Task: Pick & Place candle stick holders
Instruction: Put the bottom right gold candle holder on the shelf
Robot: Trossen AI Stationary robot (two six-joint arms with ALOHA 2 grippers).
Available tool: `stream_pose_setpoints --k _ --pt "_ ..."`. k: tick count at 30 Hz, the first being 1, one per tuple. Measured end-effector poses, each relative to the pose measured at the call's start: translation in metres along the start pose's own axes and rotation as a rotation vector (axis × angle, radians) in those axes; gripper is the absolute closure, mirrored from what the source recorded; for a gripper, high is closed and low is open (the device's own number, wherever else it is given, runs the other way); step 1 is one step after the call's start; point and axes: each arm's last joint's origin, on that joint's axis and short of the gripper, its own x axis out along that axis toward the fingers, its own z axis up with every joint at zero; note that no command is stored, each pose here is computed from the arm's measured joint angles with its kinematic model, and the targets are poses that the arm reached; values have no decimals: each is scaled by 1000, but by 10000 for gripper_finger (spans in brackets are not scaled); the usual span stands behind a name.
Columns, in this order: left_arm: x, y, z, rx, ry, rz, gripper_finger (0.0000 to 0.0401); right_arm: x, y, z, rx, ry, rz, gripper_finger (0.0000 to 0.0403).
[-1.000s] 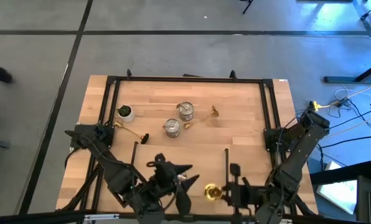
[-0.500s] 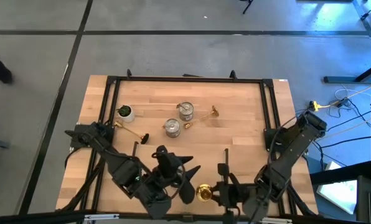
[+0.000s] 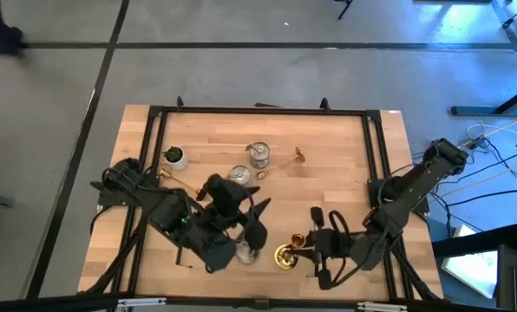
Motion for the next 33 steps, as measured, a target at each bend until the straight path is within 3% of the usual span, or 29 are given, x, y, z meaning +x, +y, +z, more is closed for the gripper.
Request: stream_pose_setpoints --k 8,33 --pt "8 12 17 14 -17 30 217 -4 3 -7 -40 32 -4 387" --pt "9 10 14 34 -28 36 217 1 23 -30 -122 54 -41 387"
